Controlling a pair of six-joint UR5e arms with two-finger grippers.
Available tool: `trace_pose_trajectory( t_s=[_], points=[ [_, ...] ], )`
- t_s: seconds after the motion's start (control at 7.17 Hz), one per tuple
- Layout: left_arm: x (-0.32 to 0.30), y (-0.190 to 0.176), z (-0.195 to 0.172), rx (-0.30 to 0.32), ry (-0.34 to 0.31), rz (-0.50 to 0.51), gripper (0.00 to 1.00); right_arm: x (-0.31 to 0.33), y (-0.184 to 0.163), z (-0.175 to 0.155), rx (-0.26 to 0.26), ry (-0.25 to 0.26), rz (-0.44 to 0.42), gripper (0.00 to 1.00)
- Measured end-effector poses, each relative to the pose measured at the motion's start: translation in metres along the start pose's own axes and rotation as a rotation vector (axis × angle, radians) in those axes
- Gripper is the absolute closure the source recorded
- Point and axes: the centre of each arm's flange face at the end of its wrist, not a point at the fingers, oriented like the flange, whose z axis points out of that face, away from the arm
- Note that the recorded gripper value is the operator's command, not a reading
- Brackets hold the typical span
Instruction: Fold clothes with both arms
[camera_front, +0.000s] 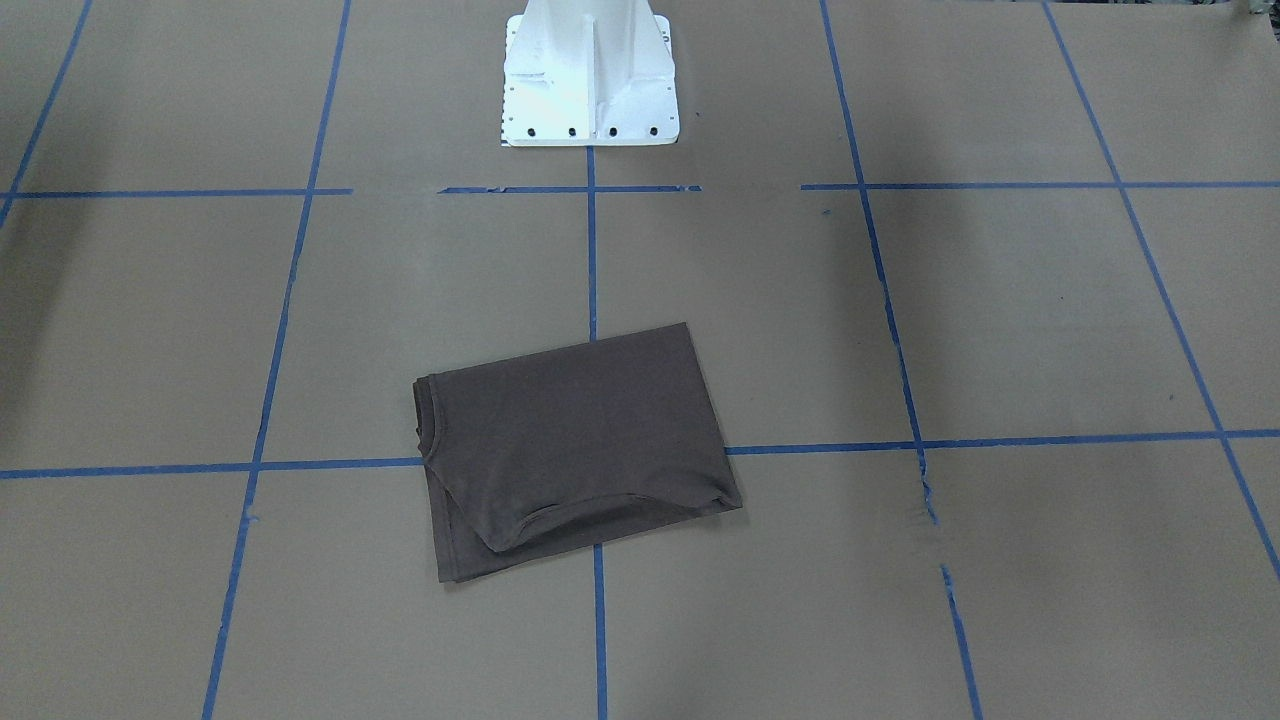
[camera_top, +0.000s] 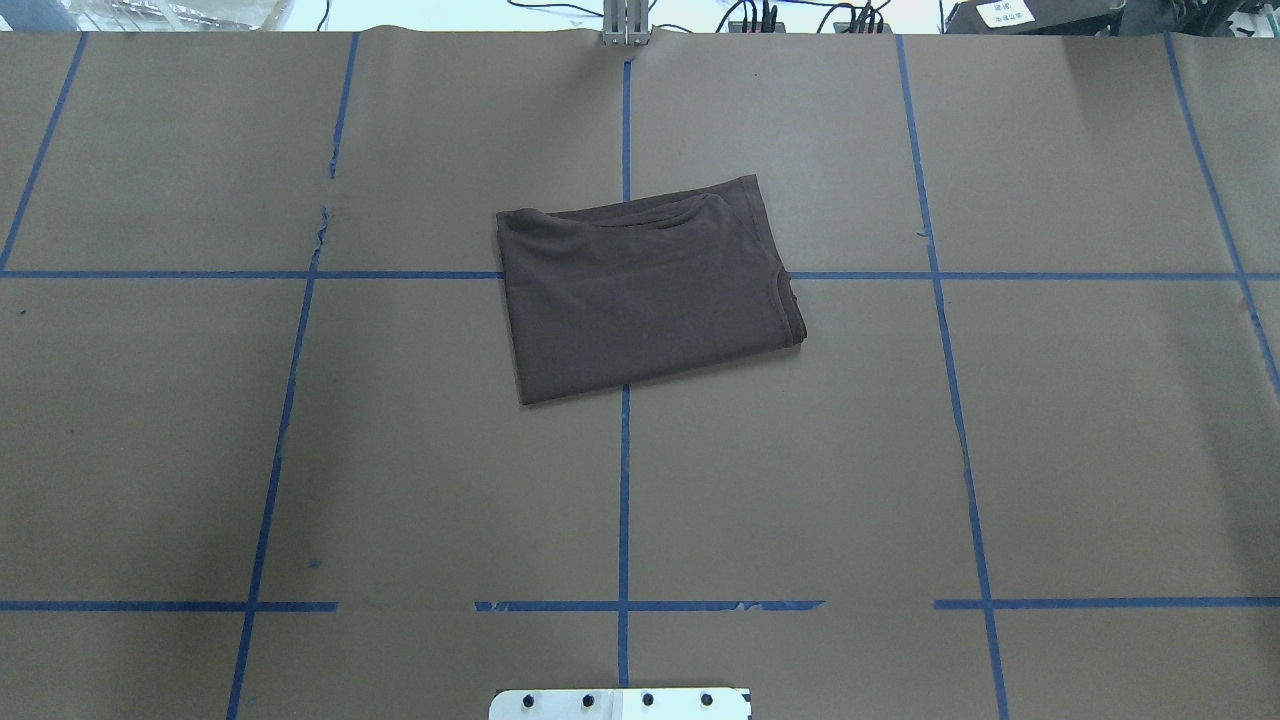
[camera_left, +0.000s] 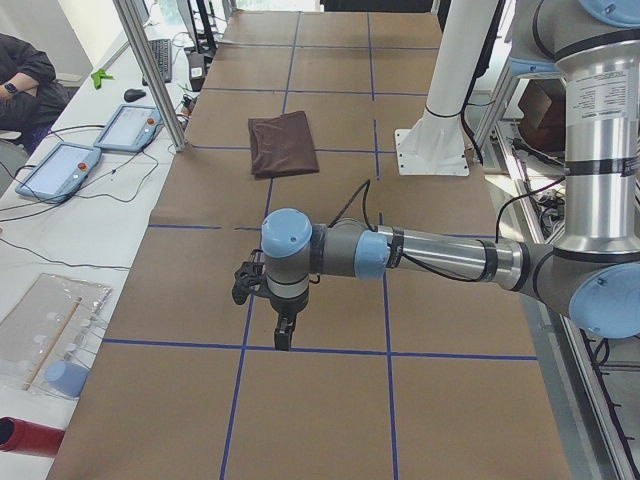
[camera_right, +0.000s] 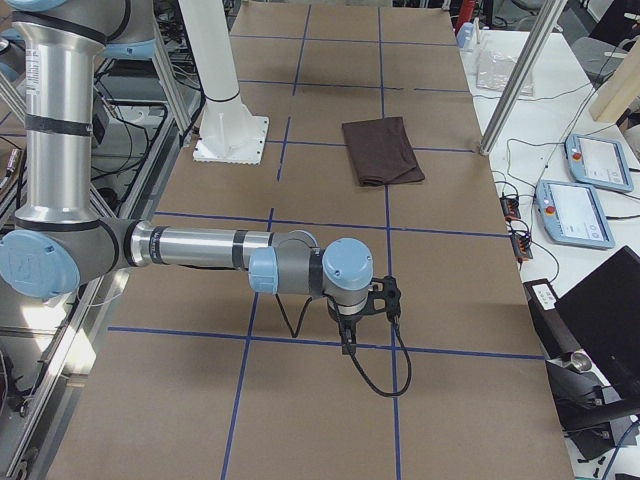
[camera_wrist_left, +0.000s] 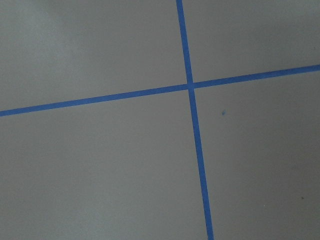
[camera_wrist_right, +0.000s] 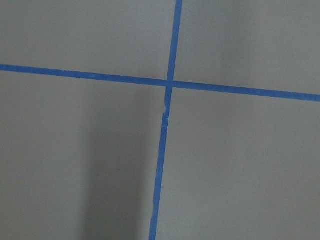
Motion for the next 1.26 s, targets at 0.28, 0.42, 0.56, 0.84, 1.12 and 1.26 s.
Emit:
trace_pose_trajectory(
  t_s=[0.28, 0.42, 0.56, 0.84, 1.12, 1.26],
  points=[
    [-0.003, 0.0, 0.004, 0.001, 0.0, 0.003, 0.0, 0.001, 0.009, -0.001, 0.003, -0.009, 0.039, 0.0],
    [-0.002, -0.001, 0.004, 0.005, 0.0, 0.005, 0.0, 0.0, 0.01, -0.005, 0.01, -0.009, 0.061, 0.0],
    [-0.002, -0.001, 0.002, 0.008, 0.0, 0.007, 0.0, -0.007, 0.006, -0.009, 0.022, -0.007, 0.106, 0.0],
    [0.0, -0.002, 0.0, 0.013, 0.0, 0.01, 0.0, -0.027, -0.001, -0.013, 0.029, -0.008, 0.172, 0.0],
    [0.001, -0.003, -0.001, 0.015, 0.0, 0.011, 0.0, -0.037, -0.005, -0.009, 0.02, -0.007, 0.169, 0.0],
    [0.001, -0.003, -0.001, 0.016, 0.0, 0.011, 0.0, -0.038, -0.006, -0.008, 0.019, -0.007, 0.165, 0.0]
  ],
)
